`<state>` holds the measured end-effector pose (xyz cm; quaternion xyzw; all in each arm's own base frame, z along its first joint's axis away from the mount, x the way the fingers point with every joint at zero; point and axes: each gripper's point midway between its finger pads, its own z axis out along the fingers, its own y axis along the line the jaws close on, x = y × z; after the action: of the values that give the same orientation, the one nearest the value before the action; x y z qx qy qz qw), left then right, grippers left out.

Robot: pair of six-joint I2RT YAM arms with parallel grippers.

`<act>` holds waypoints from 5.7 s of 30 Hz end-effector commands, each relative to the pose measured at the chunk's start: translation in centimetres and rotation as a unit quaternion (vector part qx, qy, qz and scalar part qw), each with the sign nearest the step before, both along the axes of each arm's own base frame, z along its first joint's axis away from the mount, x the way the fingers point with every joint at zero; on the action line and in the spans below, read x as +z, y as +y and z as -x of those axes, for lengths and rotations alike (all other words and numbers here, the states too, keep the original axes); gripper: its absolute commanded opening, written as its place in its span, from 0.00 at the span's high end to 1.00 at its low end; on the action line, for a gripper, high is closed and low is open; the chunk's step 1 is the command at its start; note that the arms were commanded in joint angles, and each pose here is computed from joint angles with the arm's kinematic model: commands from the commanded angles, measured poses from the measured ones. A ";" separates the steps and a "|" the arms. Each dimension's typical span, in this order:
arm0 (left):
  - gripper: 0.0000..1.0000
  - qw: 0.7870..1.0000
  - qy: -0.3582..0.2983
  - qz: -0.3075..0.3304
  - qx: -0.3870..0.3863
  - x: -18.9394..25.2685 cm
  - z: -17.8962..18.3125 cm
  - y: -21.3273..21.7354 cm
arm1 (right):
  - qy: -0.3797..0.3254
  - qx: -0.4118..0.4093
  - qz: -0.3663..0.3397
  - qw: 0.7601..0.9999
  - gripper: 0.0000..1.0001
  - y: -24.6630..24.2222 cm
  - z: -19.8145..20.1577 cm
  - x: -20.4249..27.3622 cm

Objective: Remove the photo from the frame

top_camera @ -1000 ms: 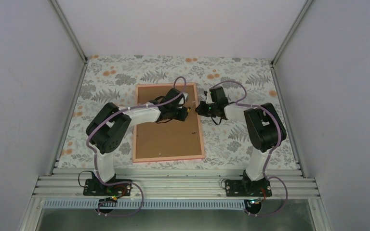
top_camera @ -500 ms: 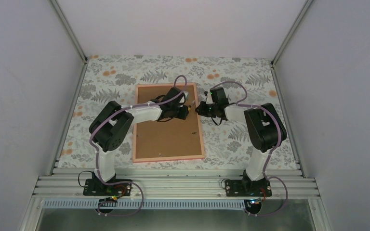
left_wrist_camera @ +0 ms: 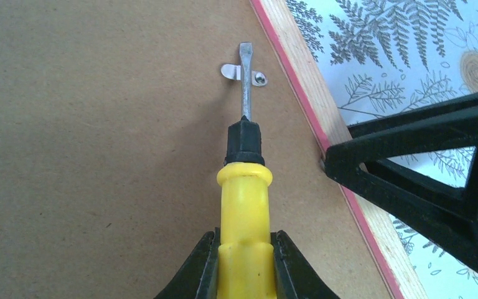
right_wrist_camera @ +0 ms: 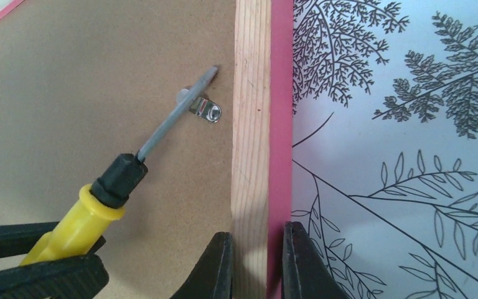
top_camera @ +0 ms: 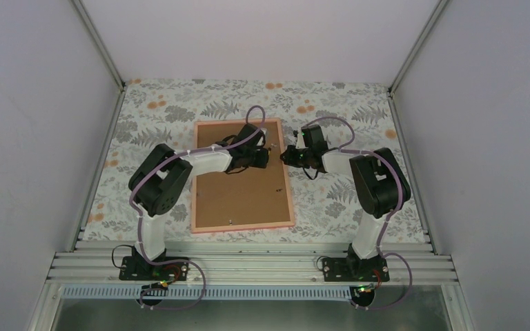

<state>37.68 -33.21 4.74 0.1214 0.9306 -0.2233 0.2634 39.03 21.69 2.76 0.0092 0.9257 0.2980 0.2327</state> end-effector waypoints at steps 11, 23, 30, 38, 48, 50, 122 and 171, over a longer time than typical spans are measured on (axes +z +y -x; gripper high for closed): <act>0.98 0.999 0.031 -0.002 0.026 -1.0 0.9 1.3 | 0.032 0.010 -0.001 0.999 0.96 -0.1 1.9 -1.2; 0.98 0.999 0.048 -0.007 0.013 -1.4 2.9 1.7 | 0.032 0.007 -0.002 0.999 0.96 -0.2 1.9 -0.9; 0.98 0.999 0.048 -0.009 0.009 -1.2 3.3 1.6 | 0.032 0.006 -0.002 0.999 0.96 -0.2 1.9 -0.9; 0.98 0.999 0.035 -0.009 0.026 0.0 3.3 2.4 | 0.030 0.000 0.004 1.000 0.96 -0.5 1.7 -0.8; 0.98 0.998 0.001 -0.003 0.060 3.0 4.1 5.0 | 0.028 -0.032 0.013 0.999 0.96 -1.9 1.0 -0.2; 0.98 0.998 -0.004 0.000 0.065 3.6 4.5 5.6 | 0.028 -0.043 0.017 0.999 0.96 -2.5 0.8 -0.1; 0.98 0.993 -0.024 0.088 0.077 8.0 9.7 9.0 | 0.143 0.049 -0.029 0.988 0.40 -2.6 21.3 0.5; 0.98 0.988 -0.047 0.082 0.125 8.1 9.2 14.4 | -0.066 0.103 0.057 0.991 0.35 0.2 0.9 10.3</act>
<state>28.29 -18.70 12.15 -0.0149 0.9098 -0.2497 0.3313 34.85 24.95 13.17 -0.1189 0.9190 0.2893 0.2401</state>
